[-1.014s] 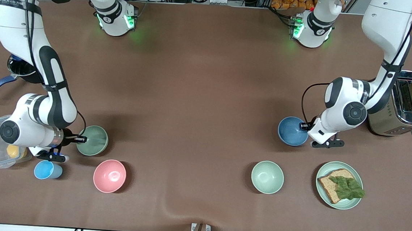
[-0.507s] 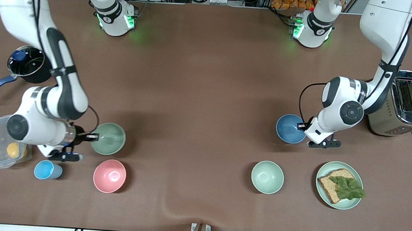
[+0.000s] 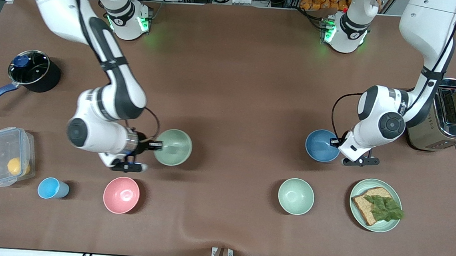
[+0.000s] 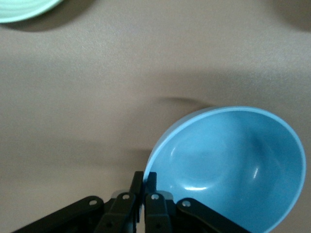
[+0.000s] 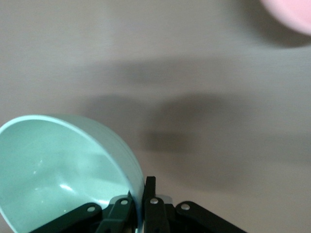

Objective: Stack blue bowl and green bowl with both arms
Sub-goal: 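Carry the green bowl toward the table middle with the right gripper, then lower the blue bowl into the green bowl with the left gripper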

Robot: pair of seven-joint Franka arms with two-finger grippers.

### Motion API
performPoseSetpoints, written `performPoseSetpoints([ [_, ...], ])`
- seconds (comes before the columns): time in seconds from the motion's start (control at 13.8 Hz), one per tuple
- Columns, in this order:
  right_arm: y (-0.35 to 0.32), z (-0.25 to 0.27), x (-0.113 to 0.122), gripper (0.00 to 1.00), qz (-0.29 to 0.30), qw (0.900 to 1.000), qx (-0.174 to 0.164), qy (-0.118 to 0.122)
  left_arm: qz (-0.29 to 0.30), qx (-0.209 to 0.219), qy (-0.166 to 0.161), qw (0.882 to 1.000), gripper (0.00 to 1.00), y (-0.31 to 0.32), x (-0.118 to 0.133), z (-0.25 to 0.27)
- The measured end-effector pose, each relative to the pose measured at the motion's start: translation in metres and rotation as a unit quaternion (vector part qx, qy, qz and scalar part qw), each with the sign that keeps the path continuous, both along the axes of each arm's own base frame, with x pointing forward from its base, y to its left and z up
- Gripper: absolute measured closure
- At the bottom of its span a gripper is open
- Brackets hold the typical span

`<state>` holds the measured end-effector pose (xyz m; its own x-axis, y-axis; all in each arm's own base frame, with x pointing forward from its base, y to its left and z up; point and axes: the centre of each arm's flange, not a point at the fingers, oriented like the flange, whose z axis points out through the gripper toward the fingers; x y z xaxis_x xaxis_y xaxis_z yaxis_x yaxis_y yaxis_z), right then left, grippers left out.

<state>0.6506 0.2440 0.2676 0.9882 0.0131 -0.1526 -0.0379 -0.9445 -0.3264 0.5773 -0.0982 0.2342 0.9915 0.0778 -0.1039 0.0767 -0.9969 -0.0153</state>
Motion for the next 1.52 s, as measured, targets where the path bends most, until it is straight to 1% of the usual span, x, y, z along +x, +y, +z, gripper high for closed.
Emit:
performPoseSetpoints([
  [0.36, 0.095, -0.054, -0.034, 0.94, -0.023, 1.0, -0.009, -0.01, -0.004, -0.005, -0.023, 1.0, 0.95, -0.008, 0.012, 0.023],
  [0.51, 0.109, -0.067, -0.042, 0.94, -0.029, 0.999, -0.012, -0.01, -0.009, -0.007, -0.026, 1.0, 0.95, -0.015, 0.016, 0.035],
  [0.65, 0.106, -0.075, -0.041, 0.94, -0.035, 0.999, -0.016, -0.007, -0.013, -0.007, -0.026, 1.0, 0.95, -0.02, 0.02, 0.049],
  [0.8, 0.102, -0.073, -0.038, 0.78, -0.064, 0.998, -0.019, 0.0, -0.019, -0.01, -0.026, 0.999, 0.95, -0.033, 0.023, 0.063],
  [0.87, 0.101, -0.07, -0.035, 0.67, -0.087, 0.996, -0.02, 0.004, -0.016, -0.012, -0.027, 0.999, 0.95, -0.041, 0.024, 0.068],
  [0.94, 0.101, -0.064, -0.033, 0.58, -0.111, 0.994, -0.02, 0.009, -0.012, -0.015, -0.029, 0.999, 0.95, -0.052, 0.024, 0.072],
  [1.01, 0.1, -0.056, -0.03, 0.46, -0.135, 0.991, -0.02, 0.014, -0.006, -0.018, -0.031, 0.999, 0.95, -0.063, 0.022, 0.075],
  [1.09, 0.098, -0.045, -0.026, 0.37, -0.159, 0.987, -0.021, 0.02, 0.0, -0.022, -0.032, 0.999, 0.95, -0.078, 0.02, 0.078],
  [1.16, 0.093, -0.031, -0.022, 0.25, -0.184, 0.982, -0.022, 0.026, 0.009, -0.027, -0.034, 0.999, 0.95, -0.093, 0.017, 0.082],
  [1.23, 0.084, -0.018, -0.016, 0.14, -0.214, 0.976, -0.023, 0.032, 0.021, -0.033, -0.037, 0.999, 0.95, -0.112, 0.013, 0.087],
  [1.3, 0.074, -0.007, -0.011, 0.03, -0.247, 0.968, -0.023, 0.039, 0.035, -0.038, -0.038, 0.998, 0.95, -0.131, 0.009, 0.092],
  [1.38, 0.064, -0.002, -0.006, 0.0, -0.287, 0.956, -0.026, 0.052, 0.051, -0.045, -0.039, 0.997, 0.95, -0.154, 0.003, 0.097],
  [1.52, 0.057, -0.006, -0.005, 0.0, -0.351, 0.932, -0.037, 0.079, 0.082, -0.053, -0.038, 0.994, 0.95, -0.202, -0.008, 0.103],
])
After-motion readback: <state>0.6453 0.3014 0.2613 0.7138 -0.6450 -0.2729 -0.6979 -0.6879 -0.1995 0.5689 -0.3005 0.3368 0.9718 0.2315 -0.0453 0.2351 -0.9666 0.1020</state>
